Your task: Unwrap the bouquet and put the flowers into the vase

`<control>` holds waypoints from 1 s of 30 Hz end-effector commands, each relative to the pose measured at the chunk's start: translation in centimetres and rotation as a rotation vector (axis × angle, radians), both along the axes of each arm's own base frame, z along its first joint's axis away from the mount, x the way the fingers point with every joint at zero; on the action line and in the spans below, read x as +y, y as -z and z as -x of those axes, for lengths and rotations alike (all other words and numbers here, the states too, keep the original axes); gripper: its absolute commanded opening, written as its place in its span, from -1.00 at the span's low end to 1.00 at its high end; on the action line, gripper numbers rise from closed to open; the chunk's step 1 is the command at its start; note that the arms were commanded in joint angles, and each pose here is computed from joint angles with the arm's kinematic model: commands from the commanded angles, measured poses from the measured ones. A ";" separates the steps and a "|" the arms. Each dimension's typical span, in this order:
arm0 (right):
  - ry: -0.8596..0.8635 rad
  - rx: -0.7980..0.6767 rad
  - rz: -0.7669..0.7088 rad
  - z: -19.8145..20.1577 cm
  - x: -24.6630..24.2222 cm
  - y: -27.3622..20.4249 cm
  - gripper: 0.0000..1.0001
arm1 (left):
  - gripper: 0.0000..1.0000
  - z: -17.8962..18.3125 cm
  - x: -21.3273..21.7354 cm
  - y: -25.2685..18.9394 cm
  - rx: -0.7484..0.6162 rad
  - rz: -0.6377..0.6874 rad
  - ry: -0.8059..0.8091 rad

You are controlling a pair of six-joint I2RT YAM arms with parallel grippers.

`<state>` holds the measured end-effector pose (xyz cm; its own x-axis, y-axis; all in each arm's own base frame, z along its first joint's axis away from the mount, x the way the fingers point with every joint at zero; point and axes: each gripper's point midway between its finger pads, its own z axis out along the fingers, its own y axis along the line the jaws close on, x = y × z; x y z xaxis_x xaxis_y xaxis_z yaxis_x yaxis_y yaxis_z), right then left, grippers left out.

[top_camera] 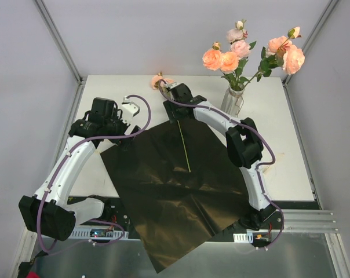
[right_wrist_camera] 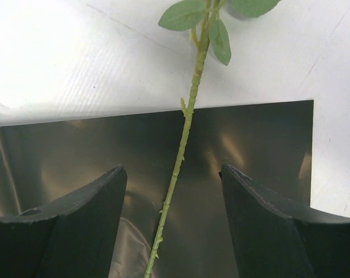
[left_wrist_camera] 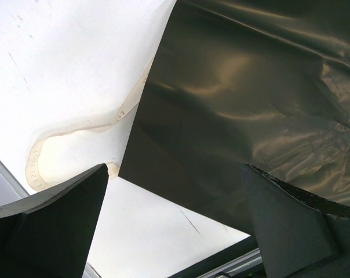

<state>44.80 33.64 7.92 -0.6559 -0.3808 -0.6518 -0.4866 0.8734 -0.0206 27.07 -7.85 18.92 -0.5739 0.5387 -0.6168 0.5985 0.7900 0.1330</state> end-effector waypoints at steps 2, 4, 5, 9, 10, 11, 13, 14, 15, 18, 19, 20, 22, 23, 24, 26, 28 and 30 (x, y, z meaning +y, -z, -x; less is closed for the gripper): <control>0.022 0.048 -0.024 0.0 0.4 0.6 0.32 | 0.98 0.0 0.1 -0.2 -0.010 0.004 0.010; 0.026 0.066 -0.023 -0.1 0.4 1.2 0.26 | 0.98 0.0 0.1 -0.2 -0.010 0.004 0.012; 0.029 0.071 -0.024 -0.2 0.3 1.2 0.25 | 0.98 0.1 0.1 -0.2 -0.010 0.004 0.013; 0.029 0.094 -0.015 -0.3 0.6 2.2 0.19 | 0.98 0.1 0.1 -0.2 -0.012 0.003 0.014; 0.035 0.098 -0.011 -0.3 0.5 2.4 0.18 | 0.98 0.1 0.1 -0.2 -0.012 0.003 0.016; 0.037 0.099 -0.012 -0.4 0.5 2.4 0.17 | 0.98 0.1 0.1 -0.3 -0.014 0.004 0.016; 0.042 0.109 -0.006 -0.5 0.4 2.8 0.15 | 0.98 0.1 0.1 -0.3 -0.015 0.006 0.017; 0.047 0.108 -0.008 -0.7 0.4 2.8 0.15 | 0.98 0.1 0.1 -0.3 -0.015 0.005 0.016; 0.049 0.115 -0.004 -0.6 0.4 3.1 0.13 | 0.98 0.2 0.1 -0.3 -0.016 0.005 0.021; 0.057 0.124 -0.009 -0.8 0.3 3.3 0.07 | 0.98 0.2 0.1 -0.3 -0.017 0.002 0.021; 0.061 0.122 -0.007 -1.0 0.2 3.3 -0.02 | 0.98 0.2 0.1 -0.3 -0.017 0.001 0.023; 0.075 0.128 -0.010 -1.1 0.1 3.5 -0.13 | 0.98 0.2 0.2 -0.2 -0.017 -0.003 0.021; 0.103 0.137 -0.014 -1.4 -0.3 3.6 -0.44 | 0.98 0.3 0.1 -0.3 -0.018 0.000 0.022; 0.113 0.150 -0.019 -1.5 -0.4 3.9 -0.48 | 0.98 0.2 0.2 -0.2 -0.016 0.000 0.020; 0.118 0.159 -0.028 -1.4 -0.3 3.9 -0.50 | 0.98 0.3 0.1 -0.2 -0.017 0.001 0.021; 0.125 0.166 -0.027 -1.5 -0.5 4.2 -0.51 | 0.98 0.3 0.2 -0.3 -0.017 -0.001 0.018; 0.115 0.170 -0.025 -1.4 -0.4 4.2 -0.43 | 0.98 0.3 0.3 -0.5 -0.026 -0.004 0.014; 0.110 0.172 -0.025 -1.4 -0.4 4.1 -0.37 | 0.98 0.3 0.4 -0.7 -0.035 -0.004 0.013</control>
